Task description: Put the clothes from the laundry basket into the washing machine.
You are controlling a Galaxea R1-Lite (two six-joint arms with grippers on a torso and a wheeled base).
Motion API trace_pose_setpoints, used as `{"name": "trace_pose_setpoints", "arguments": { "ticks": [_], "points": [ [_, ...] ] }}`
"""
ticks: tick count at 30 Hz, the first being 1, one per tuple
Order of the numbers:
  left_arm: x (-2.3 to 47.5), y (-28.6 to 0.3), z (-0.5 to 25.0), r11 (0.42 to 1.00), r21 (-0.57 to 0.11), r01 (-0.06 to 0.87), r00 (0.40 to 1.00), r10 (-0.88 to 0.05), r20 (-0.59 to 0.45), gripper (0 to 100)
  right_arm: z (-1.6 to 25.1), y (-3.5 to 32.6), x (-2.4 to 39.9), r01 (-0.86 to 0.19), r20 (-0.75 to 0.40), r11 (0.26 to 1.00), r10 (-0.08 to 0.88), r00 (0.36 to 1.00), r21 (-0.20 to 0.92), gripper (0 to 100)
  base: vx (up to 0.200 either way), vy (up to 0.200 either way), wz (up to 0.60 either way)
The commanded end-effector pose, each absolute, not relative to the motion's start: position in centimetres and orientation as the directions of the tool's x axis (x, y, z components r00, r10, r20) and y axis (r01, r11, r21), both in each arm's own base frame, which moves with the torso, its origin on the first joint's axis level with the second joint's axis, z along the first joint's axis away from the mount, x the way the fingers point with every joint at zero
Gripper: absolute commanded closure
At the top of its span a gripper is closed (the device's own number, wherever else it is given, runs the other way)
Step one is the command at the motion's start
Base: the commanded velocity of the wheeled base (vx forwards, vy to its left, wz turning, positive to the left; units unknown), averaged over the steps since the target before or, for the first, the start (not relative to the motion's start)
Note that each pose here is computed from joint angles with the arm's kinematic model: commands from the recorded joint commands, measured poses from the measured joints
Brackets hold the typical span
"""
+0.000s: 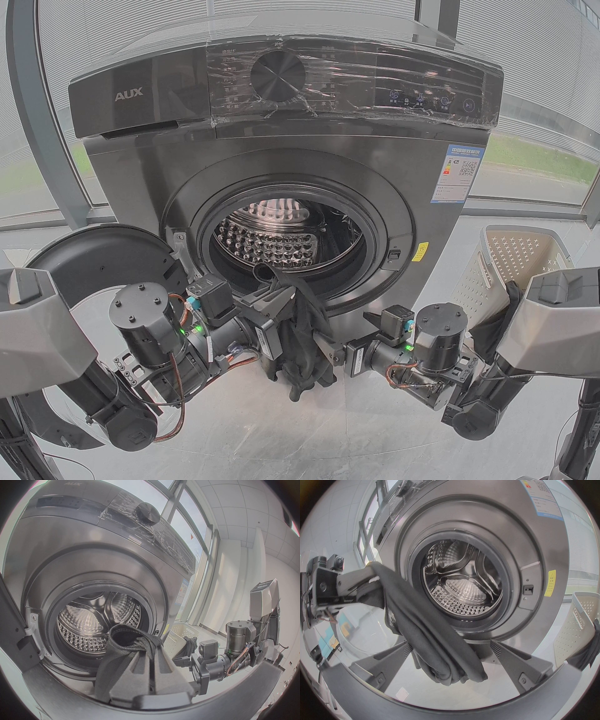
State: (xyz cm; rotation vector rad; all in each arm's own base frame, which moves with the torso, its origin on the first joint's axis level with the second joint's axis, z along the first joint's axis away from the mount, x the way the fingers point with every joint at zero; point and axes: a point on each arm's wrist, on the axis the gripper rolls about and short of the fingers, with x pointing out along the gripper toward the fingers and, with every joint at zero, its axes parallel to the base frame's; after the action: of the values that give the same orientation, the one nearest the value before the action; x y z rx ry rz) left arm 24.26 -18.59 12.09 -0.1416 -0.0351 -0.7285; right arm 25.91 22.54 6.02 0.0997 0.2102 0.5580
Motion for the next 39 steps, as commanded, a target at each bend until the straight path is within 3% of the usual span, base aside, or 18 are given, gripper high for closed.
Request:
{"name": "trace_pose_setpoints", "arguments": {
  "ticks": [1, 14, 31, 32, 39],
  "points": [
    [24.4, -18.6, 12.2, 0.738, -0.117, 0.665, 0.747, -0.659, 0.087, 100, 5.4, 22.6, 25.1, -0.53, -0.199, 0.835, 0.55, 0.811, 0.145, 0, 0.0, 0.0, 0.0],
    [24.5, -18.7, 12.1, 0.751, -0.12, 0.65, 0.76, -0.644, 0.087, 100, 5.8, 25.1, 22.8, -0.643, -0.161, 0.75, 0.662, 0.732, 0.158, 0, 0.0, 0.0, 0.0],
    [24.3, -18.6, 12.4, 0.749, -0.12, 0.651, 0.759, -0.645, 0.093, 100, 4.5, 25.9, 26.1, -0.61, -0.131, 0.779, 0.626, 0.769, 0.141, 0, 0.0, 0.0, 0.0],
    [24.3, -18.6, 12.3, 0.75, -0.12, 0.65, 0.76, -0.644, 0.092, 100, 4.4, 26.0, 26.2, -0.611, -0.128, 0.779, 0.626, 0.769, 0.141, 100, 0.0, 0.0, 0.0],
    [24.2, -18.5, 12.0, 0.751, -0.119, 0.65, 0.76, -0.646, 0.075, 100, 5.4, 26.2, 25.7, -0.624, -0.091, 0.768, 0.638, 0.764, 0.147, 100, 0.0, 0.0, 0.0]
  ]
}}
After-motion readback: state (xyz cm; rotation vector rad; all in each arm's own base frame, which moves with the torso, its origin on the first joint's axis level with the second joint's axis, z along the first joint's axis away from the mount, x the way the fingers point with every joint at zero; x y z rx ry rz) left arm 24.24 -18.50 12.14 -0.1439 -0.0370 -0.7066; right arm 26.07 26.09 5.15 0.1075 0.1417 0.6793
